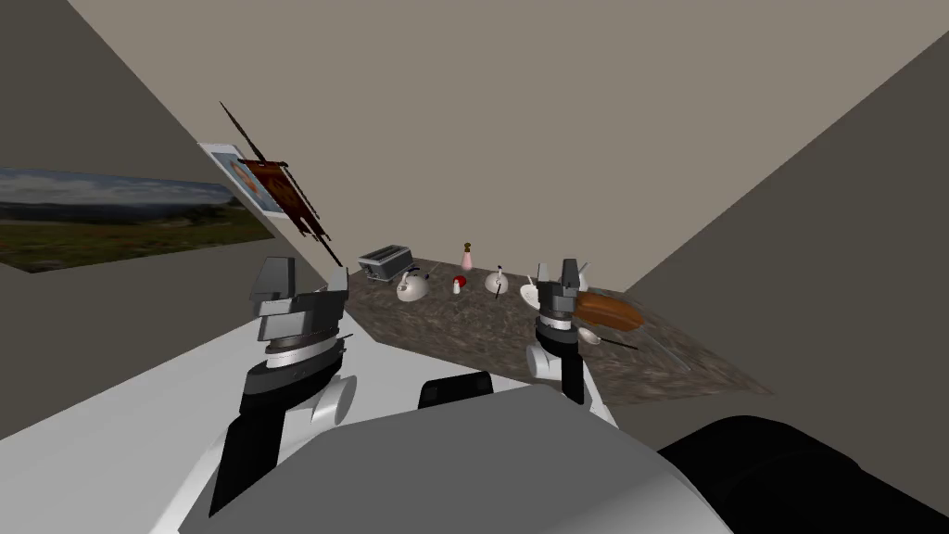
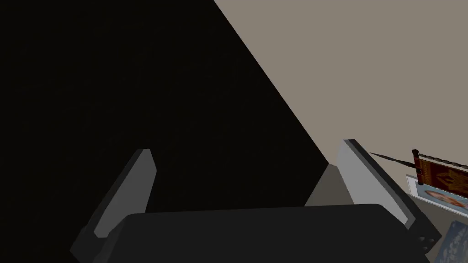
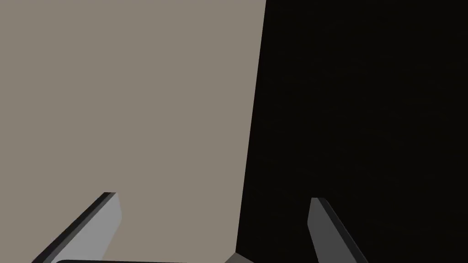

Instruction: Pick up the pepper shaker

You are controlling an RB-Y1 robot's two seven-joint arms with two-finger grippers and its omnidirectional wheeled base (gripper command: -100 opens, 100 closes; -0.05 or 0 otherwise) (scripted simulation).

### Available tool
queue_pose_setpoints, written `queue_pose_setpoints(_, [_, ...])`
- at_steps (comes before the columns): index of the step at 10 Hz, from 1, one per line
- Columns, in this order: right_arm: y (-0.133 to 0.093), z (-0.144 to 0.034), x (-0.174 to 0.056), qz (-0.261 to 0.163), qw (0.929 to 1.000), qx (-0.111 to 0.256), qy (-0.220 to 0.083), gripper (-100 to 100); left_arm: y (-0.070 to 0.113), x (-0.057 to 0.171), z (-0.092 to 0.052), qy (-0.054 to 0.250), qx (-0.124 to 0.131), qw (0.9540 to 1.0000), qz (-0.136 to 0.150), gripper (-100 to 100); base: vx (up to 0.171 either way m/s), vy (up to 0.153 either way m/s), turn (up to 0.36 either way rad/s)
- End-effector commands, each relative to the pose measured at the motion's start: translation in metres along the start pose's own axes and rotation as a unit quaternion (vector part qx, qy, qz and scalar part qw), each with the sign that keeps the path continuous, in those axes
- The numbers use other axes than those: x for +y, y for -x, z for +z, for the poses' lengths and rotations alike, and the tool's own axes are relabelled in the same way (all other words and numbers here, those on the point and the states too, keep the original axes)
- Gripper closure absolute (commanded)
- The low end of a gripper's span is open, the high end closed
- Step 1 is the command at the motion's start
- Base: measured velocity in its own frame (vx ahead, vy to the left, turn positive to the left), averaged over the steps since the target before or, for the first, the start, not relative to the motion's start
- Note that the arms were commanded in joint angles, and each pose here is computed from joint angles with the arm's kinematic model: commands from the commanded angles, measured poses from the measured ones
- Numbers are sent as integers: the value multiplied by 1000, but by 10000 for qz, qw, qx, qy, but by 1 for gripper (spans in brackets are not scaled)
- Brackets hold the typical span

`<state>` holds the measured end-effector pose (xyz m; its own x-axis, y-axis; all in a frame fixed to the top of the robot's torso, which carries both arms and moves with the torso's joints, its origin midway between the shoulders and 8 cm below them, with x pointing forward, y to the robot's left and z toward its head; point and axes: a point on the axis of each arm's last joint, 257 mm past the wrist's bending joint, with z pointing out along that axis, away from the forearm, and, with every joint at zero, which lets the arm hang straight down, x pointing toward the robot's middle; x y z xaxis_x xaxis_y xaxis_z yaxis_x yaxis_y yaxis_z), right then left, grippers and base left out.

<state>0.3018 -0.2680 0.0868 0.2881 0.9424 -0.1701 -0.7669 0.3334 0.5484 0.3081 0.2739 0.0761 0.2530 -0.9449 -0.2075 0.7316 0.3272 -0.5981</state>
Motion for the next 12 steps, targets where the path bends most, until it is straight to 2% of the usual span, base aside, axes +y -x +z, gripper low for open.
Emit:
queue_pose_setpoints(1, [0, 0, 0, 0, 10000, 0, 0, 0, -9, 4, 1, -26, 207, 9997, 102, -100, -20, 31, -8])
queue_pose_setpoints(2, [0, 0, 0, 0, 10000, 0, 0, 0, -14, 7, 1, -37, 309, 9994, 165, -100, -36, 54, -18])
queue_pose_setpoints(3, [0, 0, 0, 0, 10000, 0, 0, 0, -26, 15, 2, -54, 525, 9981, 325, -100, -54, 94, -43])
queue_pose_setpoints(6, [0, 0, 0, -1, 10000, 1, 0, 0, -47, 33, 3, -69, 872, 9941, 647, -100, -56, 104, -50])
queue_pose_setpoints(10, [0, 0, 0, 0, 10000, 1, 0, 0, -77, 63, 4, -90, 1355, 9833, 1211, -100, -54, 83, -87])
queue_pose_setpoints(11, [0, 0, 0, 0, 10000, 1, 0, 0, -78, 68, 2, -43, 1367, 9832, 1210, -100, -39, 52, -35])
queue_pose_setpoints(12, [0, 0, 0, 0, 10000, 0, 0, 0, -85, 78, 1, -23, 1494, 9792, 1371, -100, -32, 38, -54])
